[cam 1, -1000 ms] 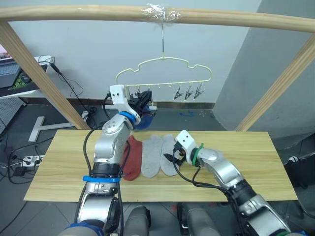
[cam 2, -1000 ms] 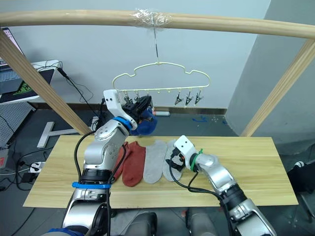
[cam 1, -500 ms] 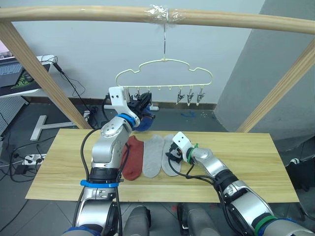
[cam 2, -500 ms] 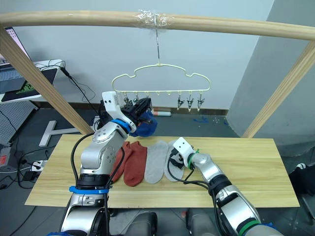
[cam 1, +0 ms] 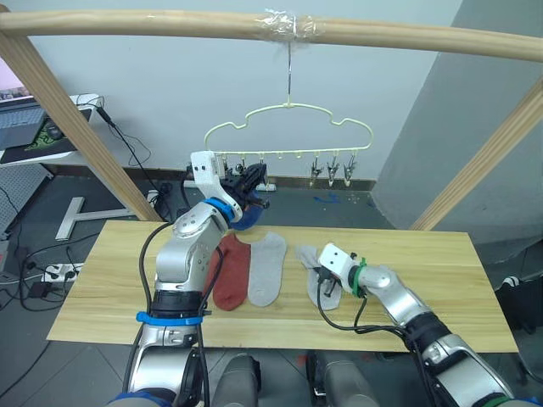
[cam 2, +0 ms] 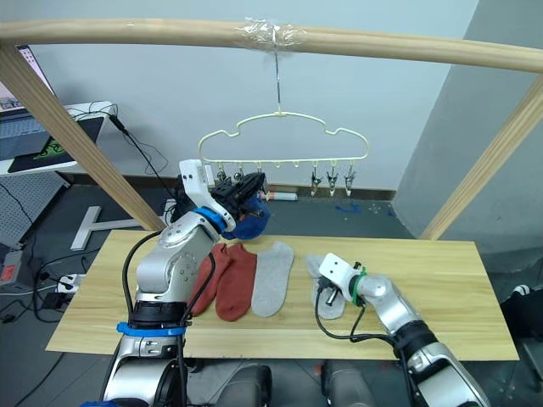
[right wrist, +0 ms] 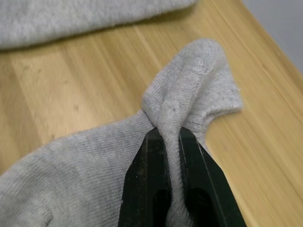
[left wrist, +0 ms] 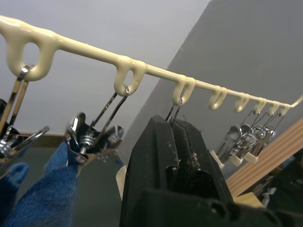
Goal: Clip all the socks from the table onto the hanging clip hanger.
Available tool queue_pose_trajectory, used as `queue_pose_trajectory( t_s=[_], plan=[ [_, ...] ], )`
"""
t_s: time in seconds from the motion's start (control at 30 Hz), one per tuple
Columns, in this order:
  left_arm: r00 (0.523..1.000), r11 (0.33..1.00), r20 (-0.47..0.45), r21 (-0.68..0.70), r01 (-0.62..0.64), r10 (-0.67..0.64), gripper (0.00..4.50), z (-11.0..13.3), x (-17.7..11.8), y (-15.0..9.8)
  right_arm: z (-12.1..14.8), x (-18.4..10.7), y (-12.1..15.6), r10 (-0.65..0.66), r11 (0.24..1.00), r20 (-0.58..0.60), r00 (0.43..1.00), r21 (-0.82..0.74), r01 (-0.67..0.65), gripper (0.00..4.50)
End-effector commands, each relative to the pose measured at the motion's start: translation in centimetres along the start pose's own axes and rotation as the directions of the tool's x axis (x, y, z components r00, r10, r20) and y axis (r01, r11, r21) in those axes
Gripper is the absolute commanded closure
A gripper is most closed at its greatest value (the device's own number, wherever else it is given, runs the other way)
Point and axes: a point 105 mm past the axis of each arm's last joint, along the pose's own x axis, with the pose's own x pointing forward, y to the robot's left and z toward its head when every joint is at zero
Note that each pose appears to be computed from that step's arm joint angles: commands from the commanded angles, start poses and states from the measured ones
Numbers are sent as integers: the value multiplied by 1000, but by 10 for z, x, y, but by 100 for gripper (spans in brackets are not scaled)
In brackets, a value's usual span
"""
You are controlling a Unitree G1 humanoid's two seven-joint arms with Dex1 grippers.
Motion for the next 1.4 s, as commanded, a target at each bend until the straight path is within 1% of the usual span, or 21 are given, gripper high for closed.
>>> queue_pose_trajectory(
  t_s=[0.03, 0.07, 0.1, 0.17, 0.27, 0.37, 0.5, 0.57, 0.63, 0.7, 0.83, 0.9, 1.1, 1.4],
  plan=[
    [1000, 973, -10, -230, 9, -12, 450, -3, -9, 2, 58, -20, -8, 7, 998, 224, 975, -60, 7, 445],
    [1000, 952, -4, -306, 21, -23, 450, -1, -11, 2, 76, -29, -7, 17, 992, 287, 958, -122, 19, 445],
    [1000, 936, 0, -350, 28, -30, 450, 0, -13, 2, 87, -35, -6, 25, 986, 321, 947, -163, 29, 445],
    [998, 912, -6, -406, 49, -56, 450, 1, -15, 0, 98, -42, -3, 32, 966, 344, 939, -250, 59, 445],
    [997, 878, 15, -473, 78, -80, 450, 6, -16, -3, 116, -46, -3, 1, 976, 399, 917, -201, 87, 445],
    [996, 865, 23, -493, 88, -88, 450, 9, -15, -6, 130, -50, -7, -39, 981, 448, 893, -153, 120, 445],
    [995, 859, 18, -504, 90, -93, 450, 9, -16, -8, 136, -51, -10, -60, 983, 461, 885, -127, 133, 445],
    [993, 857, 14, -504, 106, -115, 450, 8, -16, -12, 140, -53, -15, -98, 987, 478, 873, -65, 146, 445],
    [995, 876, -3, -474, 90, -104, 450, 6, -16, -10, 144, -55, -20, -113, 984, 487, 866, -67, 166, 445],
    [995, 872, -3, -483, 87, -101, 450, 5, -16, -9, 145, -55, -23, -118, 982, 483, 868, -75, 175, 445],
    [993, 863, 5, -494, 104, -117, 450, 7, -16, -12, 151, -55, -26, -118, 981, 492, 863, -75, 177, 445],
    [994, 871, -1, -482, 96, -110, 450, 5, -15, -12, 156, -54, -27, -113, 981, 502, 857, -79, 176, 445],
    [993, 870, 10, -482, 105, -114, 450, 7, -16, -14, 165, -52, -23, -92, 983, 519, 850, -89, 161, 445],
    [993, 866, 52, -486, 117, -105, 450, 17, -14, -11, 169, -48, -17, -63, 990, 521, 851, -74, 119, 445]
  ],
)
